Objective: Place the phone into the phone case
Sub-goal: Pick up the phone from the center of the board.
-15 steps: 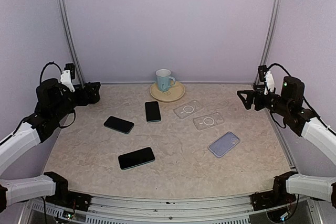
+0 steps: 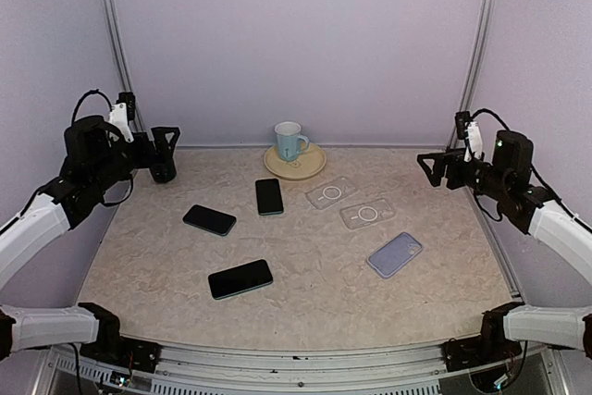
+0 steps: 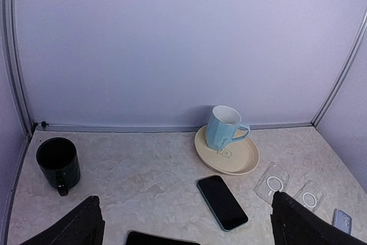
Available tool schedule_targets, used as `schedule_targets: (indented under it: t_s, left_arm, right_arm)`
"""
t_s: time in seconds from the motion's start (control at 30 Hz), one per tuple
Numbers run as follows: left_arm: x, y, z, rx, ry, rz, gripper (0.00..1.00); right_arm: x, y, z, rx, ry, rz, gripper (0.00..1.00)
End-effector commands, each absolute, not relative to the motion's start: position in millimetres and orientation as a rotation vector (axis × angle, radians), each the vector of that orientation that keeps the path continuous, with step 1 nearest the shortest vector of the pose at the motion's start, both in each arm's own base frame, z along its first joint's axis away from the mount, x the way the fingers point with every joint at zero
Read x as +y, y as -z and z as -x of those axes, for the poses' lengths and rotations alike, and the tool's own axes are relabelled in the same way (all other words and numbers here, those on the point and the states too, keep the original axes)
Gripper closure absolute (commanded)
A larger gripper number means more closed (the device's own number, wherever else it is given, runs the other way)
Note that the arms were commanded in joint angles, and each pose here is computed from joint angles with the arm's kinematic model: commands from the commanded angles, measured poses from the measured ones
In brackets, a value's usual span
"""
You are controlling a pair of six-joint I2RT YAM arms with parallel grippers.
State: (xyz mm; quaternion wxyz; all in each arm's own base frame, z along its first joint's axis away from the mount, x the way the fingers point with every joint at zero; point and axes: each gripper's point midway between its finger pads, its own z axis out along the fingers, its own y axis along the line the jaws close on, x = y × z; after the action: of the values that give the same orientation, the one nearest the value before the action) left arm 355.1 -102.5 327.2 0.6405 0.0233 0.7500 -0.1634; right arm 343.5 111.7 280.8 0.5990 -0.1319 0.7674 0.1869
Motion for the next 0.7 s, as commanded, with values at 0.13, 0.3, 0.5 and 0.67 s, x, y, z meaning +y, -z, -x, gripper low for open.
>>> schedule_targets:
  t_s: [0.13,0.3,0.5,0.67]
  left_arm:
    - [-118,-314,-354,1.782,0.607,-0.066,0.01]
    - [-119,-325,-351,1.733,0.750,-0.060,0.01]
    - [-106,-315,-361,1.775,0.691,0.026,0.01]
    - [-92,-311,-363,1.765,0.660,0.121,0.01]
  right_arm:
    - [127,-312,-328,1.724,-0.579,0.363,0.00]
    - [129,-304,-324,1.753,-0.596,0.366,0.00]
    - [118,-297,-332,1.797,-0.581,0.251,0.00]
    - [108,-311,-331,1.747,-0.604,0.114,0.00]
